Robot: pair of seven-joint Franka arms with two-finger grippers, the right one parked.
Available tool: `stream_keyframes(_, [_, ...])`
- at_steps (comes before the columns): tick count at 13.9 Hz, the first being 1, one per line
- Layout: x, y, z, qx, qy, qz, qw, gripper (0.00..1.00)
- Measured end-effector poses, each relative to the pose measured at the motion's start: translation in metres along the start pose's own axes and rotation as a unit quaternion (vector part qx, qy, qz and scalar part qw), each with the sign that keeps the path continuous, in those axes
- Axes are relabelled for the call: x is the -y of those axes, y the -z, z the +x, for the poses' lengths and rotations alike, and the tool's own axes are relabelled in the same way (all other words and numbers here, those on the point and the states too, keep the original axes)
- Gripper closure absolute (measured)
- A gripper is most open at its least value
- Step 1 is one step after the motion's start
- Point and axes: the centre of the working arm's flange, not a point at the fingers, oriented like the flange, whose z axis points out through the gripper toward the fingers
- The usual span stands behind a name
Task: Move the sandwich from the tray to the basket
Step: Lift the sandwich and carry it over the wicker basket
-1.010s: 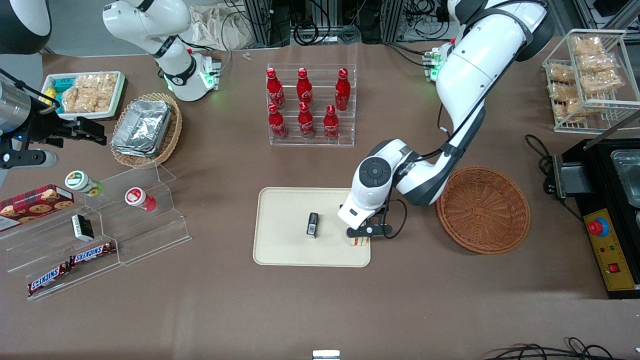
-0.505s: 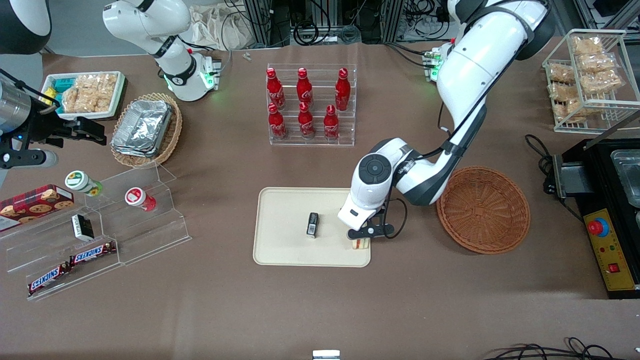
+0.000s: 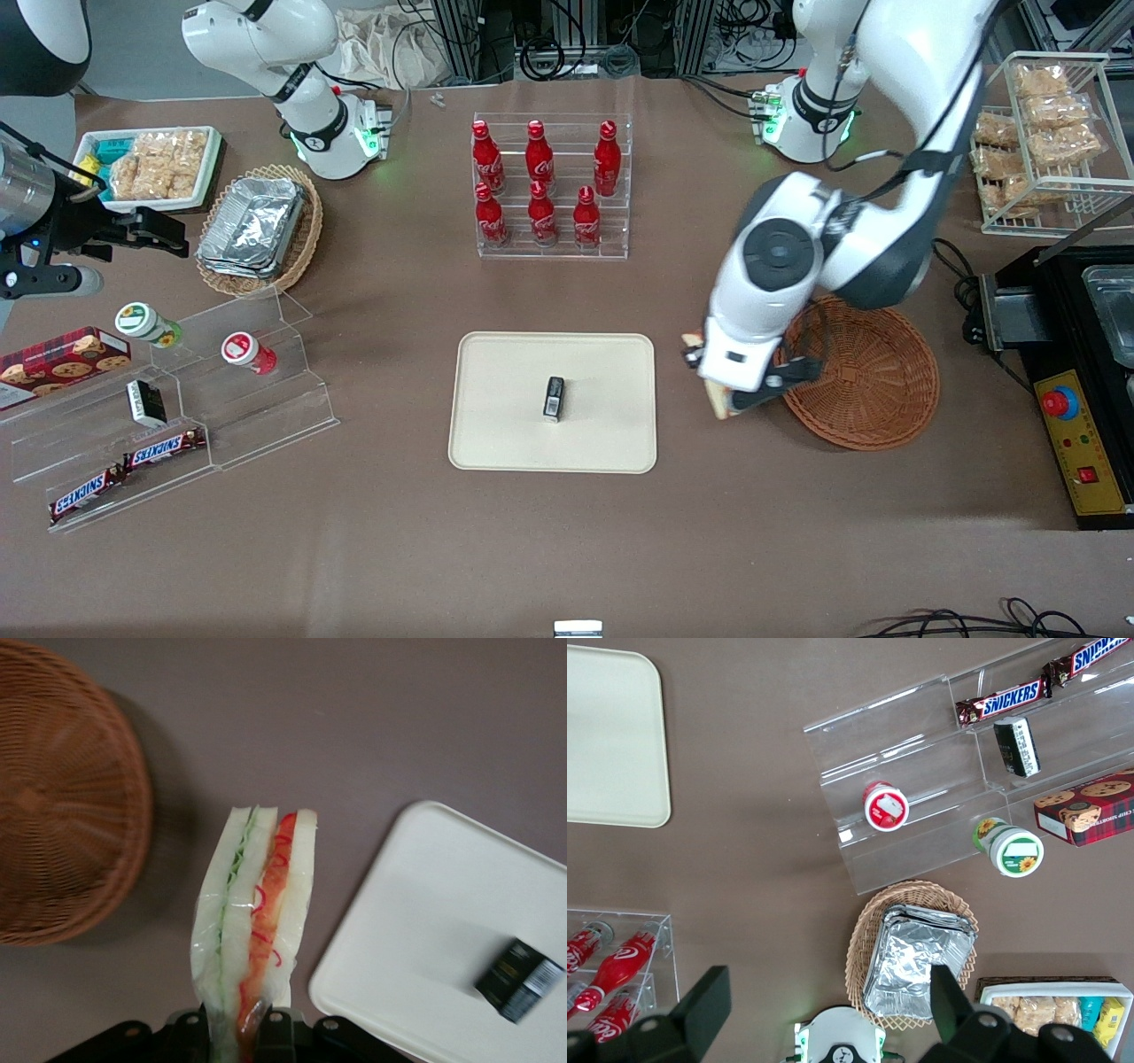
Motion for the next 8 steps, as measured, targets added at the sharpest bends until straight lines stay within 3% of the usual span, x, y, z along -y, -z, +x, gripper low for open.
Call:
stream_keyframes(5, [0.096,-0.037,0.051,0.030,0.081,0.040,0.9955,0.84])
stream_keyframes(8, [0.144,-0.055,0.073,0.041,0.122,0.051,0.9904,0.84])
